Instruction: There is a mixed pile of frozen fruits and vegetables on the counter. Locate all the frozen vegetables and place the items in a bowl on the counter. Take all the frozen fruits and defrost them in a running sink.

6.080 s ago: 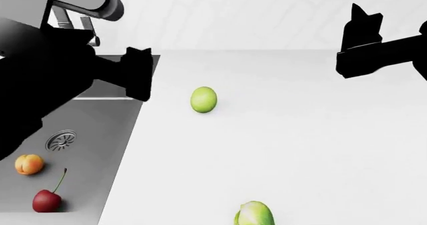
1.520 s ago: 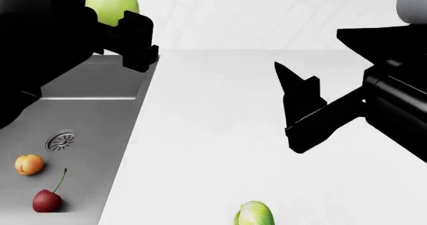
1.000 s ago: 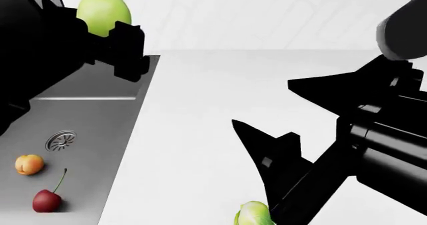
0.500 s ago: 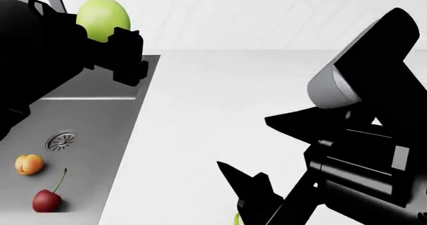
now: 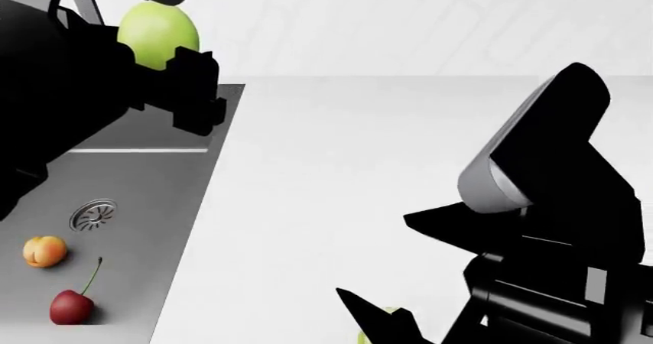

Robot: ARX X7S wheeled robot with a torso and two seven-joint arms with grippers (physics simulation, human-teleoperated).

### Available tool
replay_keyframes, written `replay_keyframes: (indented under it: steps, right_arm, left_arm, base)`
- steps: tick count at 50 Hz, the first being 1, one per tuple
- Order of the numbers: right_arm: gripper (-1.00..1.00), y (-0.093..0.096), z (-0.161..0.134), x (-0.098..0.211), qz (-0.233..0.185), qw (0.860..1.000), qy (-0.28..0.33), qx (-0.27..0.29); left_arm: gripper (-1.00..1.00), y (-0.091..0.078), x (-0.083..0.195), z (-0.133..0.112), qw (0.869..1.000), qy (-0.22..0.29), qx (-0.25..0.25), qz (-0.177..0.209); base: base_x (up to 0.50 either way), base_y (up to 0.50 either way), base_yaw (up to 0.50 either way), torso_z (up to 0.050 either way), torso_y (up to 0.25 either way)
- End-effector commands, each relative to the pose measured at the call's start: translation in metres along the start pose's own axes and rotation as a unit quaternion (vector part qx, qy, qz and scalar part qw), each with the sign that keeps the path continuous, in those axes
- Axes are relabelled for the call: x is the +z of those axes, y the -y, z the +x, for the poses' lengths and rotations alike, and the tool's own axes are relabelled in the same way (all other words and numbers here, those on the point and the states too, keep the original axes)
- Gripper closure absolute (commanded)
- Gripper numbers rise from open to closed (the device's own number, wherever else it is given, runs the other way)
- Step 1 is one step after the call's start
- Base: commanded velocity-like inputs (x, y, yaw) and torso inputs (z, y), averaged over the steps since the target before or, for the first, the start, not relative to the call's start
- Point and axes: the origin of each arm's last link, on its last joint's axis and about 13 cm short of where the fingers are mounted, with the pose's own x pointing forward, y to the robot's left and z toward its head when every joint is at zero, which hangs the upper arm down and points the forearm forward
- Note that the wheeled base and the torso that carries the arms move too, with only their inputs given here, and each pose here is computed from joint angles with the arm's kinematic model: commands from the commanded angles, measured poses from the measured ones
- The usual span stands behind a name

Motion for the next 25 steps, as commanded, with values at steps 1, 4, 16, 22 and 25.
replay_keyframes:
  steps: [1, 4, 16, 22, 25]
  right_arm:
    - [-1.00, 0.000, 0.002, -0.006, 0.003, 1.000, -0.010, 0.012]
    - [-1.00, 0.000, 0.003, -0.008, 0.005, 1.000, -0.012, 0.015]
    - [-1.00, 0.002, 0.005, -0.014, 0.016, 1.000, -0.016, 0.016]
    - [-1.00, 0.002, 0.006, -0.017, 0.025, 0.999, -0.013, 0.025]
    - [-1.00, 0.004, 0.008, -0.019, 0.037, 0.999, -0.013, 0.023]
  left_arm:
    - [1.00, 0.000, 0.000, 0.000, 1.000, 0.000, 0.003, -0.003]
    - [1.00, 0.000, 0.000, 0.001, 1.000, -0.001, 0.003, -0.003]
    - [1.00, -0.001, 0.000, 0.001, 1.000, -0.001, 0.003, -0.003]
    - [1.00, 0.000, 0.001, 0.001, 1.000, -0.001, 0.003, -0.003]
    - [1.00, 0.000, 0.001, 0.001, 1.000, -0.001, 0.003, -0.002]
  base:
    - [0.00, 0.00, 0.00, 0.000, 0.000]
    - [0.00, 0.00, 0.00, 0.000, 0.000]
    - [0.00, 0.00, 0.00, 0.000, 0.000]
    - [0.00, 0.00, 0.00, 0.000, 0.000]
    - [0.00, 0.00, 0.00, 0.000, 0.000]
